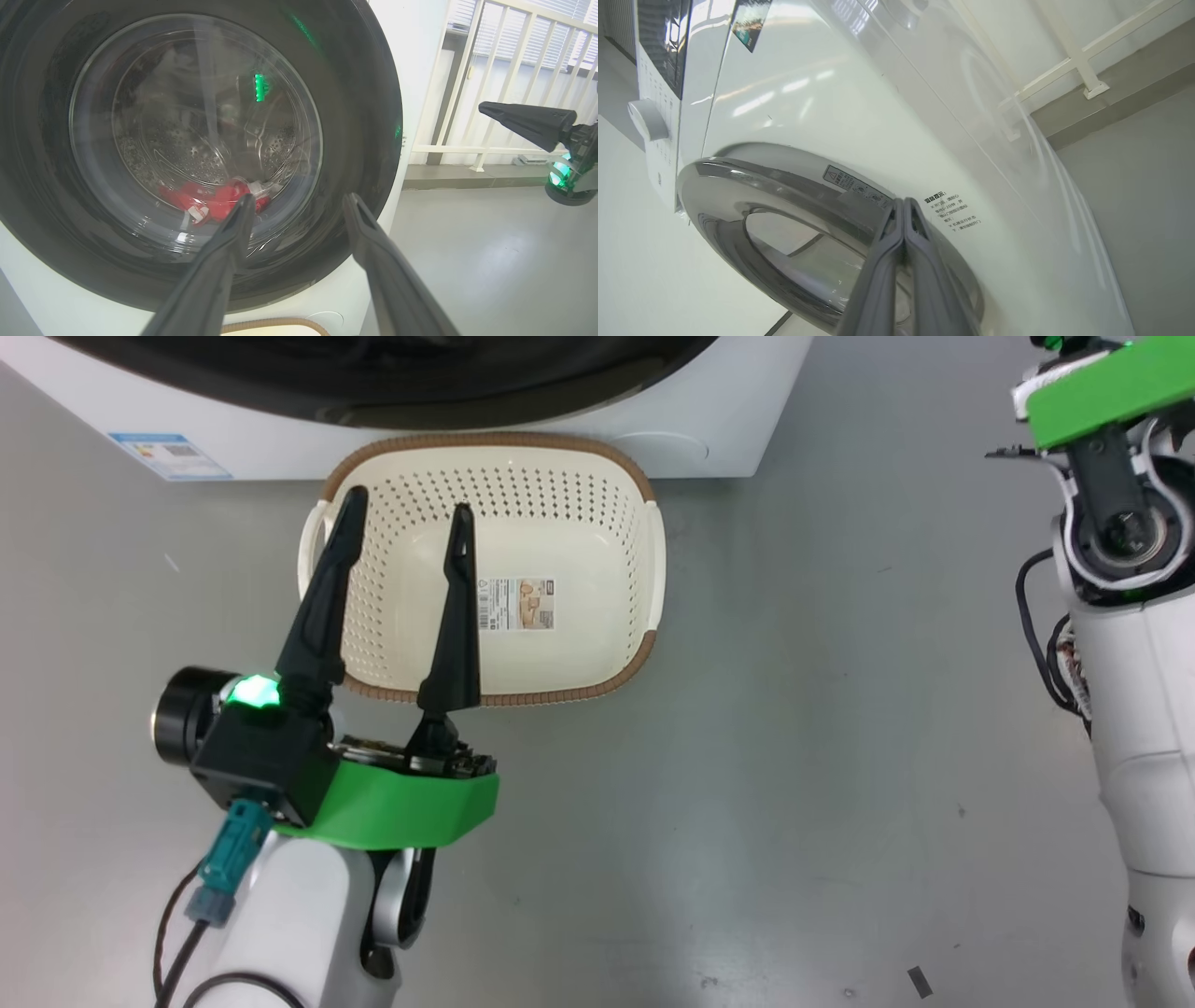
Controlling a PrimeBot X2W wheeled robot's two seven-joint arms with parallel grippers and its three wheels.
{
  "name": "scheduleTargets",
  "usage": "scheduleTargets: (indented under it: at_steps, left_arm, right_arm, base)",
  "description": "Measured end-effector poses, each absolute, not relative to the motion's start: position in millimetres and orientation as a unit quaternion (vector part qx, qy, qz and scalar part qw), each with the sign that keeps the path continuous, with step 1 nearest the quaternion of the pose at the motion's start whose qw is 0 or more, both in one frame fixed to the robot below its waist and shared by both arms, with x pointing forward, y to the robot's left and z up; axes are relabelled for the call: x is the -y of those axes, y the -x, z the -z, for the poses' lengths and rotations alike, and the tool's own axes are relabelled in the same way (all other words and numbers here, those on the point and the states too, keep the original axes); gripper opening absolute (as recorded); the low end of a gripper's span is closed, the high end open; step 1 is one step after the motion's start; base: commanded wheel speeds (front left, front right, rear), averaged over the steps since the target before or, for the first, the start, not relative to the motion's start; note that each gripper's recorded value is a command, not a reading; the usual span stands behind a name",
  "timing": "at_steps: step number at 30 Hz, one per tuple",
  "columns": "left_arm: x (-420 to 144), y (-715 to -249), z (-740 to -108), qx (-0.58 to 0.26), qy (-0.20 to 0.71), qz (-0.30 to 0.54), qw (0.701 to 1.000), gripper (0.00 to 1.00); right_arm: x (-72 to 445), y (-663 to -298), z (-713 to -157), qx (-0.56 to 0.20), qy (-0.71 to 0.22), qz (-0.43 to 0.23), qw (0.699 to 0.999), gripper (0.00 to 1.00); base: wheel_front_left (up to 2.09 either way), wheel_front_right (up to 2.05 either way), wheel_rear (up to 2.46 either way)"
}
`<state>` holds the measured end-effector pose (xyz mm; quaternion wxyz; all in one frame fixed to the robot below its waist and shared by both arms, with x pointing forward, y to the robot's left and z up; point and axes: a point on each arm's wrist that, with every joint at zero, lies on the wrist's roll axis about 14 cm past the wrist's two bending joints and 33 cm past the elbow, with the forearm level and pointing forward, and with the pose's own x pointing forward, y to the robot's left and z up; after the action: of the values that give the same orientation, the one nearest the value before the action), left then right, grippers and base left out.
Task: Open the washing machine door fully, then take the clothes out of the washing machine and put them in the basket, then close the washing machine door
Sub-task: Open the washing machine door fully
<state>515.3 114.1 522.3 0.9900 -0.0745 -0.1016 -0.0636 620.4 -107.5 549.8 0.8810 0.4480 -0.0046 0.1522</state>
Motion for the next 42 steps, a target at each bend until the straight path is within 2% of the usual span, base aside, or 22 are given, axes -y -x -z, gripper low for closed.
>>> scheduleTargets:
  at_steps: [5, 16, 25, 42]
  left_arm:
    - [-118.4, -515.9, -519.2, 0.101, 0.068, 0.06, 0.991, 1.0]
    - [-124.8, -516.0, -510.2, 0.092, 0.061, 0.051, 0.993, 1.0]
    - [-127.7, -514.8, -501.1, 0.081, 0.056, 0.049, 0.994, 1.0]
    - [-139.4, -516.3, -495.0, 0.074, 0.052, 0.036, 0.995, 1.0]
  right_arm:
    - [99.6, -629.3, -547.5, -0.024, -0.487, -0.174, 0.855, 0.0]
    - [89.7, -647.3, -537.6, -0.07, -0.529, -0.193, 0.823, 0.0]
    - [73.1, -661.0, -532.1, -0.107, -0.572, -0.213, 0.784, 0.0]
    - [37.4, -679.8, -517.6, -0.15, -0.582, -0.234, 0.764, 0.0]
  base:
    - [0.0, 0.0, 0.0]
    - [0.0, 0.0, 0.0]
    - [0.0, 0.0, 0.0]
    - [0.0, 0.0, 0.0]
